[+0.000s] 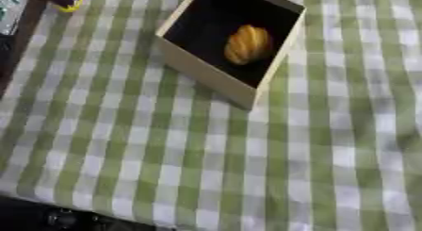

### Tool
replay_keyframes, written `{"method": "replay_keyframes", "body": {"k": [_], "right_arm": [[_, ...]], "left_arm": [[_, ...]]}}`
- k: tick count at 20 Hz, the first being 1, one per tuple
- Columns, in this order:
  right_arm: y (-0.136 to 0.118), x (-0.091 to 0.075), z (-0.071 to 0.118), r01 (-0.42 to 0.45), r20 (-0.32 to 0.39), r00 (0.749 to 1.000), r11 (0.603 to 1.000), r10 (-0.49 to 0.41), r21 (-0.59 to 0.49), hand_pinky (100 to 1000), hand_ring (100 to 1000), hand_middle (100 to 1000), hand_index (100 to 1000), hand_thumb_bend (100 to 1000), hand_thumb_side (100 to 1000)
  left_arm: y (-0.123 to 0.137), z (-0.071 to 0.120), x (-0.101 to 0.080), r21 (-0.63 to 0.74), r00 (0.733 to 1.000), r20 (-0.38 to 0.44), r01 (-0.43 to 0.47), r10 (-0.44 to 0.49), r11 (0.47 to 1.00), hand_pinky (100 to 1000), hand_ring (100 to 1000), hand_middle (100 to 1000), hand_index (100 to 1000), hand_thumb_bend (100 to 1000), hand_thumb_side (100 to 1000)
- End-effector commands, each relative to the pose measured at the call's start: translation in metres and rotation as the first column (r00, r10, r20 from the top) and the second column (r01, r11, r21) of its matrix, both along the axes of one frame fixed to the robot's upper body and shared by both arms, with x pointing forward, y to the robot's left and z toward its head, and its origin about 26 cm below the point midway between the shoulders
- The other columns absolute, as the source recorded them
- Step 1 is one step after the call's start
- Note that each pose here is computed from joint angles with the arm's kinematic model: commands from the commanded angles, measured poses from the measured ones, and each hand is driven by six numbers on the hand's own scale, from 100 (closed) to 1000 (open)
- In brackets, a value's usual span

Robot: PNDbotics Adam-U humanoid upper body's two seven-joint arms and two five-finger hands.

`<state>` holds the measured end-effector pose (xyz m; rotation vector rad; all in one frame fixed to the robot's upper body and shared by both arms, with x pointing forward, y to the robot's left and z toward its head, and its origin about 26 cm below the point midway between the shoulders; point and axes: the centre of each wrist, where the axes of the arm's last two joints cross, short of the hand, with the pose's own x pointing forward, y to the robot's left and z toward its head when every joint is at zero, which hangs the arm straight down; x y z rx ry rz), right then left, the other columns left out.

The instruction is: Pick up objects on the table and place them in the box.

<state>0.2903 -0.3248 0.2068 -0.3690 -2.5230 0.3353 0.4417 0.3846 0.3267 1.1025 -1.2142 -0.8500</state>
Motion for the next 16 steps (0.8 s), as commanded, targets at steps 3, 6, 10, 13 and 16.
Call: {"method": "replay_keyframes", "body": {"k": [3, 6, 10, 13, 16], "right_arm": [[-0.002, -0.003, 0.008, -0.002, 0.025, 1.000, 1.000, 0.002, -0.024, 938, 818, 703, 908, 100, 623], [0.000, -0.003, 0.008, -0.009, 0.022, 1.000, 1.000, 0.010, -0.023, 938, 818, 703, 908, 100, 619], [0.001, -0.002, 0.009, -0.019, 0.022, 1.000, 1.000, 0.020, -0.023, 938, 818, 703, 908, 100, 615], [0.003, -0.001, 0.013, -0.032, 0.038, 0.999, 0.999, 0.032, -0.022, 935, 818, 706, 907, 100, 607], [0.004, 0.001, 0.020, -0.041, 0.063, 0.997, 0.999, 0.042, -0.019, 934, 817, 708, 906, 100, 607]], "left_arm": [[-0.047, 0.051, -0.041, 0.165, 0.970, 0.134, 0.178, -0.201, 0.970, 607, 596, 495, 677, 100, 145], [-0.092, 0.058, -0.067, 0.224, 0.917, 0.147, 0.334, -0.370, 0.916, 600, 585, 489, 674, 100, 157], [-0.147, 0.057, -0.099, 0.257, 0.805, 0.113, 0.542, -0.582, 0.800, 593, 573, 482, 670, 100, 154], [-0.184, 0.049, -0.121, 0.258, 0.694, 0.055, 0.684, -0.718, 0.682, 589, 563, 478, 668, 100, 164], [-0.211, 0.041, -0.145, 0.303, 0.589, 0.014, 0.768, -0.808, 0.565, 594, 566, 485, 671, 100, 151]]}}
